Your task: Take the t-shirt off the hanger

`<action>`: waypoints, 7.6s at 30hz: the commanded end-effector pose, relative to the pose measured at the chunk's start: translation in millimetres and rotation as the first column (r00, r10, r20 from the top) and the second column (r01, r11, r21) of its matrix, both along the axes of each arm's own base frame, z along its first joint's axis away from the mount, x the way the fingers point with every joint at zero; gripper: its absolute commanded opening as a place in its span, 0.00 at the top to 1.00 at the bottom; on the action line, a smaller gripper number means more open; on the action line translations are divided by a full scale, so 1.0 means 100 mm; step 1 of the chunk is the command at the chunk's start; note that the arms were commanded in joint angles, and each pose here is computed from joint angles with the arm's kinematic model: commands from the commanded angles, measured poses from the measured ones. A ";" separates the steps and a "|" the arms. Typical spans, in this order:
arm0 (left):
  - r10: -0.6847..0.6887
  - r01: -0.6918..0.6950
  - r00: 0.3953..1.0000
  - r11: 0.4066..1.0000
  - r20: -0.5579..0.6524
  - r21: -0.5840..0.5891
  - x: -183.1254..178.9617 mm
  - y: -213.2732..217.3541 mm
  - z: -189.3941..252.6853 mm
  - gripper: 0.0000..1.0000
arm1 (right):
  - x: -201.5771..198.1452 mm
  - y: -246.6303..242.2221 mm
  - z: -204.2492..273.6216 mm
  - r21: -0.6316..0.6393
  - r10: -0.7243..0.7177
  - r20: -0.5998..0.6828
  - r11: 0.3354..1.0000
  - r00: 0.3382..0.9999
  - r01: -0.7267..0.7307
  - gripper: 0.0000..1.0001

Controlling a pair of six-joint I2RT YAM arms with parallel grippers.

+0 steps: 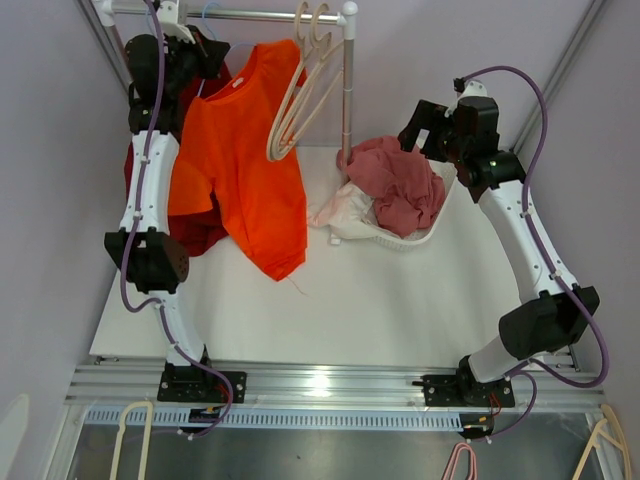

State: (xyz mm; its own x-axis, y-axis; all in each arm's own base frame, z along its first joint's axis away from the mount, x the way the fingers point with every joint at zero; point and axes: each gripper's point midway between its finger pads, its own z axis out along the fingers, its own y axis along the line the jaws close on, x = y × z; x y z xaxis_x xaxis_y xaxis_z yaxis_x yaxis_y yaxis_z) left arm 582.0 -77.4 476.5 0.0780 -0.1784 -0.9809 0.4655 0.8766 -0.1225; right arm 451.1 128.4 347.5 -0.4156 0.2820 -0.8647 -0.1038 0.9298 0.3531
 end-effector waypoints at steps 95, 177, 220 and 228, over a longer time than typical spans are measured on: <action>0.806 -0.806 0.592 0.592 -0.010 0.012 -1.81 0.02 0.88 0.99 | -4.12 3.02 -0.99 -0.063 0.897 0.093 0.439 0.433 -0.896 1.00; 0.392 -0.311 0.795 0.919 -0.463 0.244 -3.75 0.17 -0.93 0.99 | -2.17 4.03 -2.43 -0.003 0.810 -0.119 0.578 0.575 -0.816 0.00; 0.548 -0.549 0.781 0.831 -0.298 0.090 -2.89 0.30 0.10 0.99 | -1.83 1.90 -1.03 -0.216 0.285 -0.140 0.926 0.948 -0.310 1.00; 0.468 -0.499 0.829 0.866 -0.307 -0.025 -2.69 0.11 0.26 0.99 | -0.98 0.56 0.02 -0.152 -0.087 0.044 0.984 0.995 0.092 1.00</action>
